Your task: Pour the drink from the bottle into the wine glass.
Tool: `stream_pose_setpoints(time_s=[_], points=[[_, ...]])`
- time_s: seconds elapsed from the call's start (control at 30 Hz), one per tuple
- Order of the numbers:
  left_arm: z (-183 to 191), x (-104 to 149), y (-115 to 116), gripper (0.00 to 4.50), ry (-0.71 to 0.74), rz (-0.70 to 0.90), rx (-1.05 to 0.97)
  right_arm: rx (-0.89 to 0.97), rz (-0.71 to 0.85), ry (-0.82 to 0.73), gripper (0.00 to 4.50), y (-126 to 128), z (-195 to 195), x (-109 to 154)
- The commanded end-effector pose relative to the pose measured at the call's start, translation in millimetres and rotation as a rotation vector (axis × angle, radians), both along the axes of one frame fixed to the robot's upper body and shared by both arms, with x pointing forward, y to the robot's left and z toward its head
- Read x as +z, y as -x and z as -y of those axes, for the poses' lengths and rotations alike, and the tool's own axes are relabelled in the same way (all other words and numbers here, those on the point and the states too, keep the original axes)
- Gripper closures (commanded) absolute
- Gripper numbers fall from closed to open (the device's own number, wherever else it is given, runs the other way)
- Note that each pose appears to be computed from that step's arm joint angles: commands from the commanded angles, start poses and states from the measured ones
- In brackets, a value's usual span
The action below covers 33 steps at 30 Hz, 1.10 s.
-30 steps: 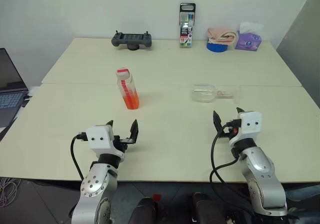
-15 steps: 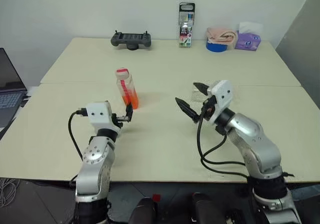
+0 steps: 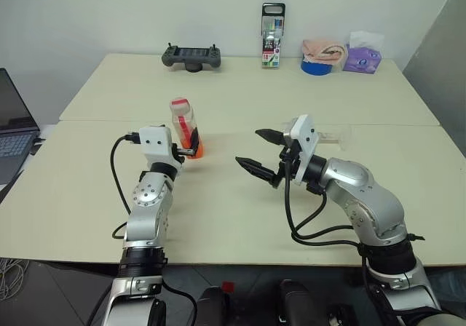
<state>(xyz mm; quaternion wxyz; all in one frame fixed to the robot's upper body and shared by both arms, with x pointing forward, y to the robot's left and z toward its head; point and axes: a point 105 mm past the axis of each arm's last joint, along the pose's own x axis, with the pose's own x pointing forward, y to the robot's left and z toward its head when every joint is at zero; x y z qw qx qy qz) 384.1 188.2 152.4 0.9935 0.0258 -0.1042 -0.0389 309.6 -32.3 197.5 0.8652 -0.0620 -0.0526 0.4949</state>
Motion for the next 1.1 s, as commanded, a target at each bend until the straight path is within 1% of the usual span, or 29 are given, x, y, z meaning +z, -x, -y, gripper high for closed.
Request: stream_pose_setpoints(time_s=[0.03, 0.2, 0.33, 0.47, 0.57, 0.67, 0.77, 0.8, 0.9, 0.97, 1.1], points=[[3.8, 19.5, -3.7, 0.02, -0.013, 0.077, -0.009, 0.018, 0.055, -0.019, 0.0, 4.1, -3.7, 13.0], [7.2, 23.8, -5.6, 0.02, -0.009, 0.094, -0.023, 0.009, 0.05, -0.007, 0.0, 4.4, -2.1, 7.8], [6.9, 33.0, -10.4, 0.02, -0.002, 0.115, -0.01, -0.005, 0.049, -0.008, 0.0, 2.1, -1.5, 6.3], [3.9, 39.9, -16.3, 0.02, 0.029, 0.122, 0.014, -0.01, 0.045, -0.007, 0.0, 1.6, -1.9, 4.6], [6.9, 40.0, -18.7, 0.02, 0.088, 0.105, 0.015, -0.011, 0.042, -0.004, 0.0, 2.7, -2.0, 3.0], [9.7, 38.9, -19.1, 0.02, 0.104, 0.092, 0.024, -0.018, 0.039, -0.003, 0.0, 2.5, -1.1, 1.8], [14.4, 40.5, -17.8, 0.57, 0.12, 0.103, 0.007, -0.036, 0.047, -0.012, 0.0, 0.8, 0.8, 3.3], [15.6, 40.6, -17.6, 0.82, 0.12, 0.104, 0.001, -0.041, 0.044, -0.021, 0.0, 0.3, 1.4, 4.2], [14.9, 41.4, -17.5, 1.81, 0.115, 0.104, 0.001, -0.041, 0.048, -0.02, 0.0, 0.0, 3.4, 5.9], [12.0, 42.0, -17.8, 2.34, 0.113, 0.105, 0.009, -0.044, 0.047, -0.034, 0.0, -0.6, 5.4, 9.4], [5.0, 47.9, -16.9, 2.37, 0.1, 0.119, 0.004, -0.031, 0.053, -0.079, 0.0, 4.0, 11.7, 28.9]])
